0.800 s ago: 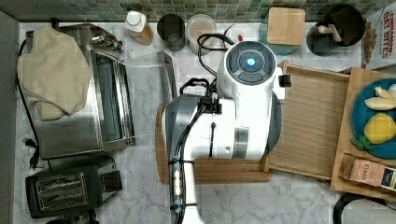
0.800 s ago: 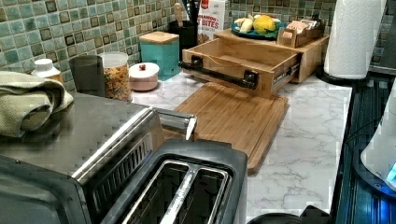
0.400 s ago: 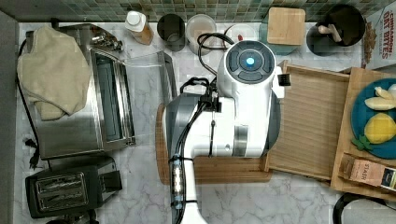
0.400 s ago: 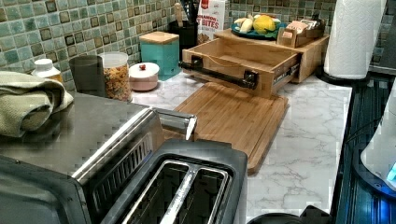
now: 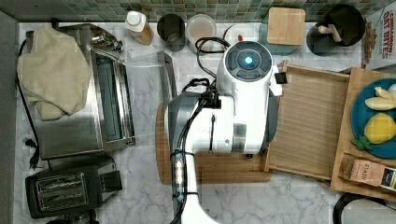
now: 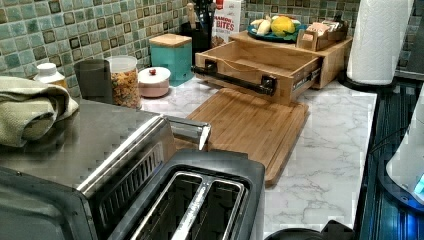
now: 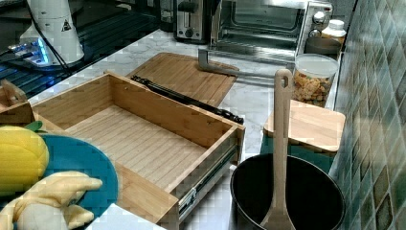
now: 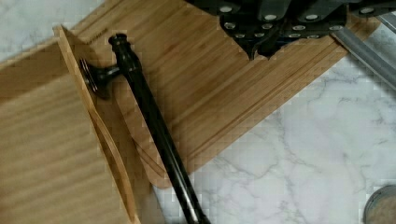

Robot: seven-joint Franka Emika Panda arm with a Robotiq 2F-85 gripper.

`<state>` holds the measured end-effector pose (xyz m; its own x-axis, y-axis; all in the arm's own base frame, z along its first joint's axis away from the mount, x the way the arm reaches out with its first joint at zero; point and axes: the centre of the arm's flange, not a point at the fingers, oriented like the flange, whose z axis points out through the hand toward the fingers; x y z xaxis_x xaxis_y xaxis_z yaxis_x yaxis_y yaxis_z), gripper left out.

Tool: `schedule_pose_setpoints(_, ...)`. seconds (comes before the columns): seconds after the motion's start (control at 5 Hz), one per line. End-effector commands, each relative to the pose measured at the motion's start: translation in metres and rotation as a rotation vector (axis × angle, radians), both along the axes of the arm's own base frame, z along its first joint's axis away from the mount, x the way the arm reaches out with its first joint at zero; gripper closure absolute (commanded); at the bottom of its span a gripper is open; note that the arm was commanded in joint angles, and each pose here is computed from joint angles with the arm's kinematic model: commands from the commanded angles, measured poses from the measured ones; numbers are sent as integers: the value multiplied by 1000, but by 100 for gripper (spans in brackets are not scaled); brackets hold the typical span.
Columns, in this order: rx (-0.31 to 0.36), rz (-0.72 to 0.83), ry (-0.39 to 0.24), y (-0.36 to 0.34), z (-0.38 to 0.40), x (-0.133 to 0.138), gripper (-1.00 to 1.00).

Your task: Close the drawer.

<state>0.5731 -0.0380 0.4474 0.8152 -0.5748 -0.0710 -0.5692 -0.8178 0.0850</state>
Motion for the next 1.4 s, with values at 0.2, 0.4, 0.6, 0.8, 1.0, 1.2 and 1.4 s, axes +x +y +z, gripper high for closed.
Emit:
schedule_pose_setpoints(0.2, 38, 114, 11, -54, -69, 5, 100)
schedule_pose_setpoints(0.4, 32, 134, -18, -61, -95, 5, 100)
schedule_pose_setpoints(0.6, 44, 138, 30, -67, -114, 10, 100)
schedule_pose_setpoints(0.8, 60, 149, 14, -75, -135, 6, 100)
schedule_pose_setpoints(1.0, 25, 202, -71, -77, -146, -2, 100)
schedule_pose_setpoints(1.2, 20, 247, -79, -82, -158, 0, 100)
schedule_pose_setpoints(1.4, 31, 253, -54, -88, -165, 0, 100)
